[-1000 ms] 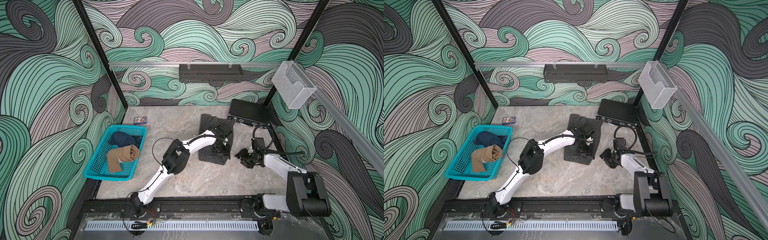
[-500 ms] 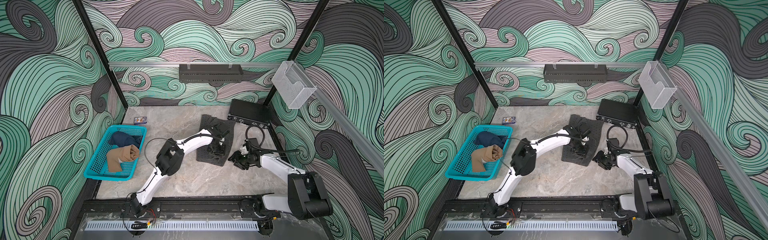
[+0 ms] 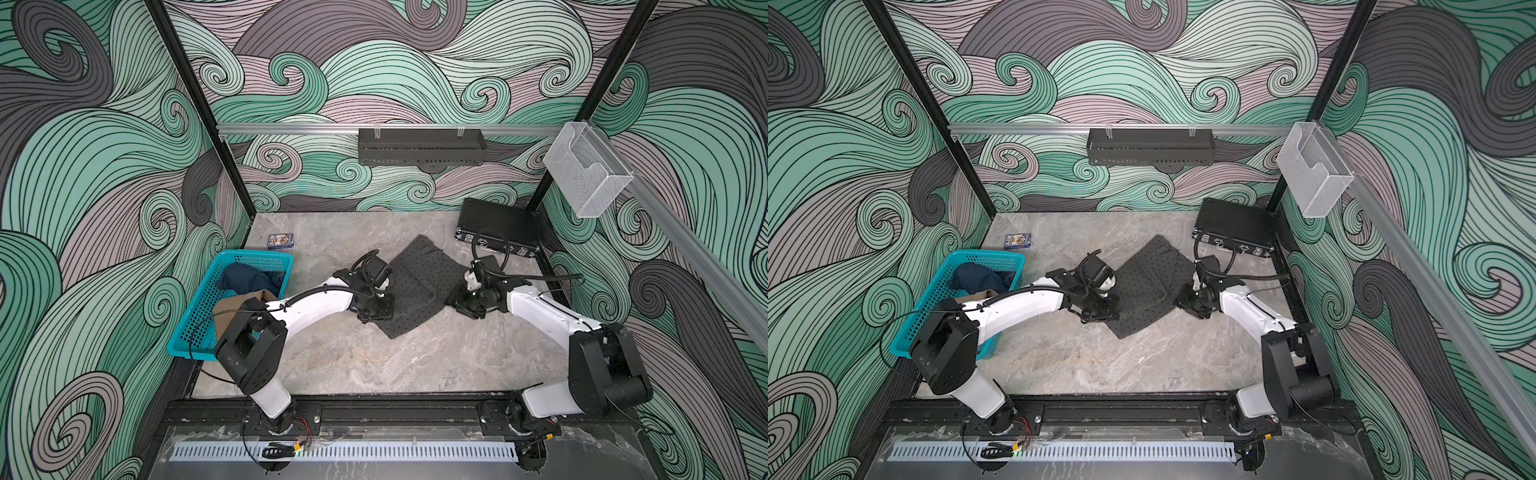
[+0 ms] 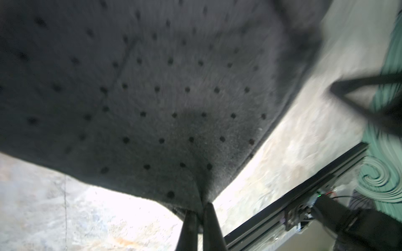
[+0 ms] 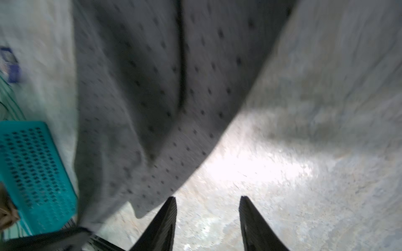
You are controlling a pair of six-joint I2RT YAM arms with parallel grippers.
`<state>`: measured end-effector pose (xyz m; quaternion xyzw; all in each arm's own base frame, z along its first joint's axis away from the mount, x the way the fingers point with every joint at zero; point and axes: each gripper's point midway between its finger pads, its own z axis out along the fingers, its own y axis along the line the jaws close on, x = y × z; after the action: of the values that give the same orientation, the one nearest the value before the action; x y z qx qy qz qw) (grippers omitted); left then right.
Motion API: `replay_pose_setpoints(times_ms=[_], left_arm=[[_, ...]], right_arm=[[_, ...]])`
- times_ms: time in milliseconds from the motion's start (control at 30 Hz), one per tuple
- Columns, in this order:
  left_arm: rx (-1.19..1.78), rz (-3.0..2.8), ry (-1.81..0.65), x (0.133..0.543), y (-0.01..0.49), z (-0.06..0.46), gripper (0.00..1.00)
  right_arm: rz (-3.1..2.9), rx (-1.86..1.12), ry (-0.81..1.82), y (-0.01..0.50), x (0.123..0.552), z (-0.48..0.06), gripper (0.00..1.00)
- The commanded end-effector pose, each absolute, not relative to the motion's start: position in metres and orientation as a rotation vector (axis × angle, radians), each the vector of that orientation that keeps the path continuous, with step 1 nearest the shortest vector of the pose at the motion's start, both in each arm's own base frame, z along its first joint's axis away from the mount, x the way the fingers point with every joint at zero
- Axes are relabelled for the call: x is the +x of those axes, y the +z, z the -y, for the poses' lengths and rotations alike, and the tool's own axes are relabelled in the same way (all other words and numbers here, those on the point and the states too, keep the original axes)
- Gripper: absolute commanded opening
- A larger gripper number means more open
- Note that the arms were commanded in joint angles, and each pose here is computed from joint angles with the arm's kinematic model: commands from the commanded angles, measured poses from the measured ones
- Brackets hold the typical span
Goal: Roll up the skirts
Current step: Fold the skirt at the center of the board.
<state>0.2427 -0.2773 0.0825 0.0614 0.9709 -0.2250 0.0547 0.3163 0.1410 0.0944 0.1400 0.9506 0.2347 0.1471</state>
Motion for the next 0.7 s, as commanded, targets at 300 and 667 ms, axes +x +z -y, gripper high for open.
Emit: replay_pose_setpoints(times_ms=[300, 667], left_arm=[[0.132, -2.986, -0.634, 0.231, 0.065, 0.270, 0.00], [0.076, -2.989, -0.611, 0.231, 0.058, 0.264, 0.00]], right_arm=[[-2.879, 0.105, 0.375, 0.088, 0.426, -0.232, 0.55], [-2.954, -0.026, 0.173, 0.041, 0.451, -0.259, 0.55]])
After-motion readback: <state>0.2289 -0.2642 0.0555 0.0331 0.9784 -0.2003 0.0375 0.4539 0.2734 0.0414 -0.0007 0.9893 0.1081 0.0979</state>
